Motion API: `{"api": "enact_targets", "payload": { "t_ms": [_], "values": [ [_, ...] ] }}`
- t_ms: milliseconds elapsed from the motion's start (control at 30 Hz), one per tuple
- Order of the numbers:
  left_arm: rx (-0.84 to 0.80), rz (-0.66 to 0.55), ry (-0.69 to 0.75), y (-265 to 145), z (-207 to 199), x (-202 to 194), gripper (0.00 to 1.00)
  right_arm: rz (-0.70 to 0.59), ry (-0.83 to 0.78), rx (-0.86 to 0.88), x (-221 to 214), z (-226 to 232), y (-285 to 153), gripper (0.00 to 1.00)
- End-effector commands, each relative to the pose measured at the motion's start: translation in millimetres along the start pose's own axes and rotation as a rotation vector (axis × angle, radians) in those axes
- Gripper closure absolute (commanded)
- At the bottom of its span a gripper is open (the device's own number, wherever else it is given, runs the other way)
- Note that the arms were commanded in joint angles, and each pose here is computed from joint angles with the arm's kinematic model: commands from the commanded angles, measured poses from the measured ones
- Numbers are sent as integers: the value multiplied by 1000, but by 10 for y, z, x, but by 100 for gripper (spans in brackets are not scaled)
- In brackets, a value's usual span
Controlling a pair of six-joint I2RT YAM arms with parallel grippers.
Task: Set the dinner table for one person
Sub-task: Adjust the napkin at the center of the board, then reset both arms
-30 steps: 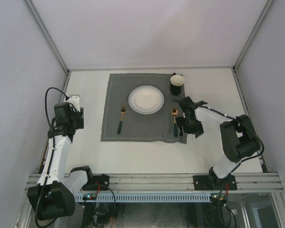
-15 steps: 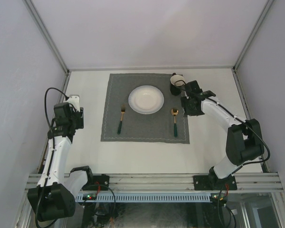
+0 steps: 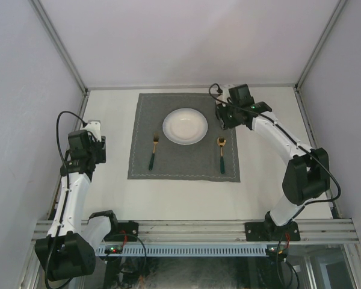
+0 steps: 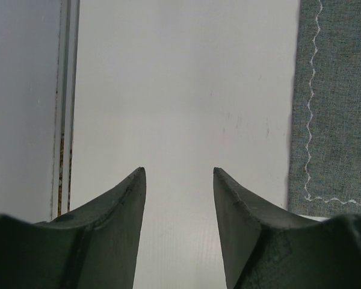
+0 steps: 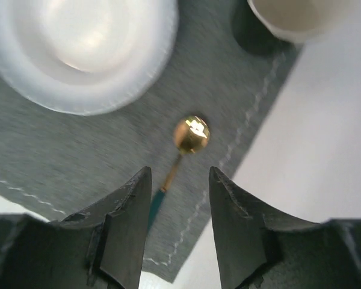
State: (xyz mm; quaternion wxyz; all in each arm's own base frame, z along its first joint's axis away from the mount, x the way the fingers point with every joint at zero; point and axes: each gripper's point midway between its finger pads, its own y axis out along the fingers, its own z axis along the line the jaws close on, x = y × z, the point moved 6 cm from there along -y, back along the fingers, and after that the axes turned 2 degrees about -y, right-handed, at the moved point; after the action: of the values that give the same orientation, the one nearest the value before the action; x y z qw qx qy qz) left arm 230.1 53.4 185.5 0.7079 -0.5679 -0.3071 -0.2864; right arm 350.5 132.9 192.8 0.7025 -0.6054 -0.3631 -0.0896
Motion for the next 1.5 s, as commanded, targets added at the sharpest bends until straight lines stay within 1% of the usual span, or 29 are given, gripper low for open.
{"api": "enact_targets", "payload": {
  "t_ms": [0, 100, 200, 233, 333, 400, 433, 533, 633, 733, 833, 933, 1033, 1100, 1133, 1167, 1200, 1233, 1267, 1300, 1333, 1367, 1400, 1433, 1467],
  "values": [
    [14, -53, 7, -62, 47, 106, 47, -43, -147, 157, 329, 352, -65, 58],
    [10, -54, 7, -56, 41, 95, 47, -27, -178, 148, 289, 355, -84, 63],
    [-5, -63, 3, -59, 24, 119, 47, -66, -198, 74, 203, 231, -201, 64],
    [-9, -78, -4, -64, 19, 140, 48, -96, -199, 39, 188, 168, -274, 64],
    [-29, -145, -24, -100, -12, 193, 48, -194, -174, -39, 116, -37, -538, 61],
    [-31, -200, -30, -151, -16, 243, 48, -261, -124, -70, 104, -181, -756, 59],
    [-29, -219, -30, -173, -12, 265, 48, -270, -99, -77, 45, -242, -812, 58],
    [-11, -237, -21, -230, 20, 305, 47, -312, -40, -134, -38, -427, -1046, 57],
    [36, -243, -67, -276, 69, 328, 45, -338, 14, -208, -159, -578, -1234, 58],
    [46, -253, -104, -305, 69, 308, 45, -413, 51, -257, -237, -657, -1482, 56],
    [69, -301, -124, -382, 89, 294, 44, -494, 54, -275, -318, -684, -1665, 53],
    [114, -357, -129, -505, 140, 293, 43, -464, 56, -344, -475, -738, -1732, 51],
    [205, -406, -161, -589, 237, 254, 43, -429, 119, -431, -669, -828, -1730, 51],
    [250, -428, -189, -615, 275, 200, 43, -445, 182, -476, -793, -880, -1687, 51],
    [261, -432, -197, -621, 281, 161, 43, -465, 191, -464, -856, -875, -1664, 51],
    [262, -435, -198, -639, 278, 131, 44, -485, 201, -457, -908, -873, -1639, 49],
    [246, -435, -187, -658, 257, 110, 44, -508, 219, -467, -956, -880, -1612, 44],
    [249, -445, -180, -692, 262, 96, 45, -532, 230, -478, -988, -882, -1606, 38],
    [262, -463, -189, -719, 275, 92, 46, -557, 231, -488, -1020, -878, -1605, 25],
    [272, -495, -195, -776, 288, 97, 45, -572, 222, -500, -1076, -876, -1590, 17],
    [275, -515, -187, -817, 291, 86, 41, -594, 202, -511, -1090, -876, -1604, 11],
    [278, -539, -171, -863, 293, 72, 18, -605, 146, -521, -1103, -877, -1617, 2],
    [281, -567, -166, -904, 293, 49, 3, -612, 122, -535, -1122, -885, -1619, 1],
    [278, -595, -163, -938, 282, 19, 0, -618, 119, -550, -1139, -895, -1629, 0],
    [271, -626, -151, -968, 268, -6, 0, -606, 111, -556, -1169, -902, -1620, 0]
  ]
}}
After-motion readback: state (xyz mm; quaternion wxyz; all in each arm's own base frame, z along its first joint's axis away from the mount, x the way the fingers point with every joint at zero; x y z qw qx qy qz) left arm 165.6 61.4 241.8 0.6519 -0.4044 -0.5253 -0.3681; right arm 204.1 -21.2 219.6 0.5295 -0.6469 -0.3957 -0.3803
